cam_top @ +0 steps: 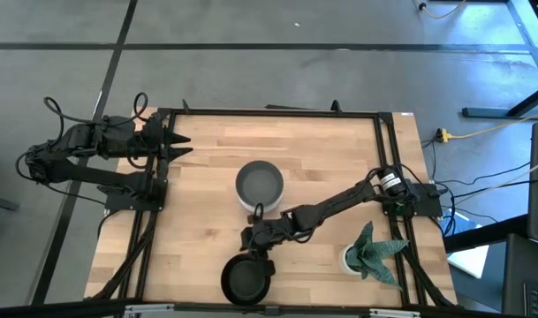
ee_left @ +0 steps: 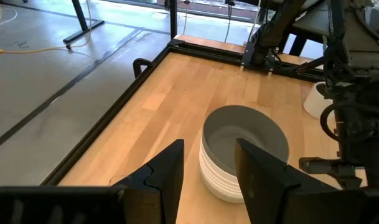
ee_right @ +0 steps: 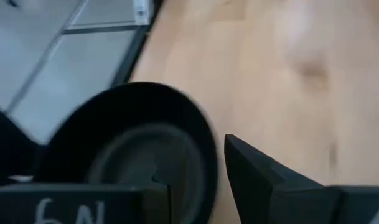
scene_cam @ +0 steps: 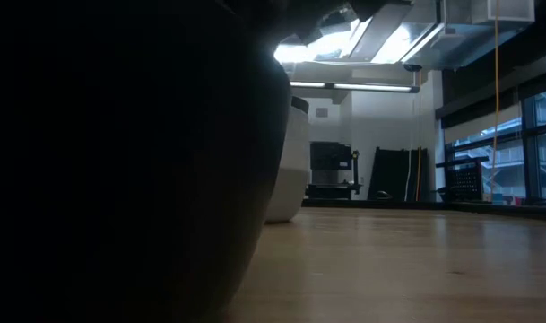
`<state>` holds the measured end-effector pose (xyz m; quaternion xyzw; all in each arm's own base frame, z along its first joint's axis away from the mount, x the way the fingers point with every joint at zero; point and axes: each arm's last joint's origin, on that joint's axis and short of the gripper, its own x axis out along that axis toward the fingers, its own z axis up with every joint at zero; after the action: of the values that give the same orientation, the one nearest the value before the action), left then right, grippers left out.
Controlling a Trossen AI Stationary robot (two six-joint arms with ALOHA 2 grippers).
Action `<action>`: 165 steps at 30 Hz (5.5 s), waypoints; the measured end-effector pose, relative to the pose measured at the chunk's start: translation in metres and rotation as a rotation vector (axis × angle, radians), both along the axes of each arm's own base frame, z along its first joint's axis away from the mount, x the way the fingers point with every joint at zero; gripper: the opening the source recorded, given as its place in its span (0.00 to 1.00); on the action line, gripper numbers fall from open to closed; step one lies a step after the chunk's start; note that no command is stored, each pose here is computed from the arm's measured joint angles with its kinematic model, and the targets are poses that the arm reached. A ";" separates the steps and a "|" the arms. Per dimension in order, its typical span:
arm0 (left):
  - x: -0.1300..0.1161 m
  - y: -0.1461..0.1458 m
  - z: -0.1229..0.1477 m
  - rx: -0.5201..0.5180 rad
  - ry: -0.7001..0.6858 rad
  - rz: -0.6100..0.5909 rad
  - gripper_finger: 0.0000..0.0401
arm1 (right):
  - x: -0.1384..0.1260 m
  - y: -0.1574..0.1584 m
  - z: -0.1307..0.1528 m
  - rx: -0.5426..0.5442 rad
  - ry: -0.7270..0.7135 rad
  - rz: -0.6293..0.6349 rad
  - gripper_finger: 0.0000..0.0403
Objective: Nest bowls inside each other
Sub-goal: Stack the black bowl on the gray bowl
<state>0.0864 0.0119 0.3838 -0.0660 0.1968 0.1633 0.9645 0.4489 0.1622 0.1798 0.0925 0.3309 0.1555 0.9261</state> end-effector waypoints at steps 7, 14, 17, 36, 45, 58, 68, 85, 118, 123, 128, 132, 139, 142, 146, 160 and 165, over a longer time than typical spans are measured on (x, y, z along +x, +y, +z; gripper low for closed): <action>0.000 0.000 0.000 0.002 0.001 -0.001 0.34 | -0.007 0.001 -0.007 0.095 0.130 0.044 0.27; 0.000 0.000 0.000 0.003 0.001 -0.001 0.34 | -0.009 -0.005 -0.012 0.084 0.202 0.001 0.28; 0.000 0.000 0.000 0.003 0.001 -0.001 0.34 | -0.009 -0.006 -0.013 0.083 0.203 0.000 0.29; 0.000 0.000 0.000 0.003 0.001 0.000 0.34 | -0.008 -0.005 -0.011 0.080 0.190 0.007 0.37; 0.000 0.000 0.000 0.019 0.007 -0.007 0.34 | 0.000 -0.003 0.008 0.043 0.099 0.048 0.38; 0.000 0.000 0.000 0.023 0.008 -0.009 0.34 | -0.011 -0.009 -0.005 -0.030 0.278 -0.043 0.38; 0.000 0.000 0.000 0.023 0.008 -0.009 0.34 | -0.015 -0.007 -0.006 0.019 0.339 -0.032 0.36; 0.000 0.000 0.000 0.024 0.009 -0.009 0.34 | -0.014 -0.006 -0.016 0.051 0.385 -0.041 0.36; -0.001 0.000 -0.001 0.022 0.026 -0.010 0.34 | -0.006 -0.018 -0.003 0.025 0.365 -0.033 0.01; -0.001 0.000 -0.002 0.023 0.026 -0.010 0.34 | 0.006 -0.035 0.032 -0.057 0.329 -0.017 0.01; -0.001 0.000 -0.002 0.022 0.026 -0.010 0.34 | 0.015 -0.055 0.082 -0.171 0.253 -0.011 0.01; -0.001 0.000 -0.002 0.022 0.026 -0.010 0.34 | 0.020 -0.068 0.126 -0.199 0.140 0.002 0.01; -0.001 0.000 -0.002 0.022 0.026 -0.010 0.34 | 0.008 -0.103 0.180 -0.323 0.111 -0.063 0.01; -0.001 0.000 -0.002 0.022 0.026 -0.010 0.34 | 0.001 -0.122 0.181 -0.354 0.160 -0.112 0.01; -0.001 0.000 -0.003 0.022 0.038 -0.010 0.34 | -0.003 -0.148 0.177 -0.360 0.234 -0.152 0.01; -0.003 0.000 -0.005 0.023 0.068 -0.004 0.34 | -0.007 -0.223 0.177 -0.325 0.246 -0.207 0.01; -0.003 0.000 -0.005 0.026 0.069 -0.004 0.34 | -0.012 -0.251 0.177 -0.294 0.251 -0.233 0.02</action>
<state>0.0837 0.0120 0.3787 -0.0475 0.2278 0.1660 0.9583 0.4365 -0.0885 0.3565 0.0130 0.4496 -0.0152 0.8930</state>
